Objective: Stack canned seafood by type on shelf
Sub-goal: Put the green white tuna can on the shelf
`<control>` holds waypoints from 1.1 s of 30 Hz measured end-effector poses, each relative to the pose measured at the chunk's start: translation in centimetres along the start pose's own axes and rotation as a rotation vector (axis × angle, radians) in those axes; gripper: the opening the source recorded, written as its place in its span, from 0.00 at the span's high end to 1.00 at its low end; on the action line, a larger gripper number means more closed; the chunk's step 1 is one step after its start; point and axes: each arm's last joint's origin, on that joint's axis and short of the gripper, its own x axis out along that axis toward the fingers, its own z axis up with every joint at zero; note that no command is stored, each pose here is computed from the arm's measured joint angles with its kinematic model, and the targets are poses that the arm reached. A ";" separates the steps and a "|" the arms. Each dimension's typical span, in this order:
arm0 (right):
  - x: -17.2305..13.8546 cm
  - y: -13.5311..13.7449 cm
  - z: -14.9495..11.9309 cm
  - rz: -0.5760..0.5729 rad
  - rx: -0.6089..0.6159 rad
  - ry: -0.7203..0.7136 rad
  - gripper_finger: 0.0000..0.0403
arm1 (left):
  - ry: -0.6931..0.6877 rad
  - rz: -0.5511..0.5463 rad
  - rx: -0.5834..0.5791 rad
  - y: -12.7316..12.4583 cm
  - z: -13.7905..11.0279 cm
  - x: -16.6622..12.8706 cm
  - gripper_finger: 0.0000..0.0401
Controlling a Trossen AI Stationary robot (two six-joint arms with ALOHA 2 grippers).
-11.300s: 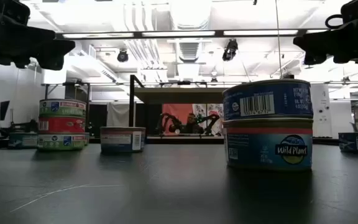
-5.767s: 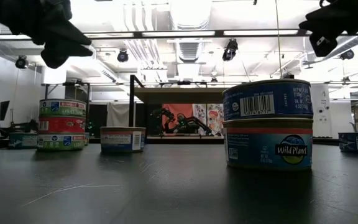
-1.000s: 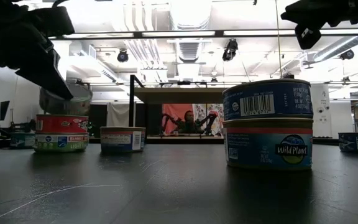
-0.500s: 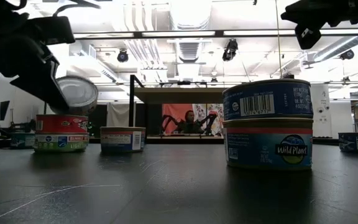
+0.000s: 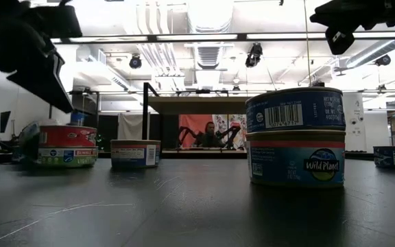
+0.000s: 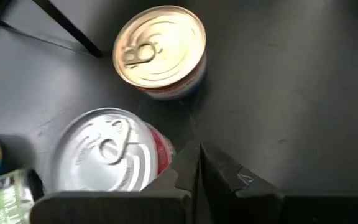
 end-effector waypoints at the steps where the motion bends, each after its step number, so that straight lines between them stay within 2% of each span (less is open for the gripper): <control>1: 0.0 0.0 0.0 0.000 0.000 0.000 0.89 | 0.003 0.010 0.006 0.1 0.2 -0.3 1.00; 7: 0.0 0.0 0.0 0.000 0.000 0.001 0.89 | 0.041 0.098 0.017 0.9 1.6 -2.3 1.00; 12: 0.0 0.0 0.0 0.000 0.000 0.001 0.89 | 0.103 0.207 -0.022 2.3 2.2 -4.1 1.00; 15: 0.2 0.0 -0.1 -0.002 0.000 0.010 0.89 | 0.122 0.233 -0.030 2.9 2.4 -4.6 1.00; 20: 0.7 -0.1 -0.4 -0.009 0.001 0.041 0.89 | 0.187 0.259 -0.130 5.1 2.3 -4.6 1.00; 27: 1.4 -0.2 -0.7 -0.018 0.002 0.078 0.89 | 0.340 0.204 -0.338 9.0 1.1 -3.4 1.00; 33: 1.6 -0.2 -0.8 -0.020 0.002 0.090 0.89 | 0.354 0.107 -0.417 10.2 0.1 -1.4 1.00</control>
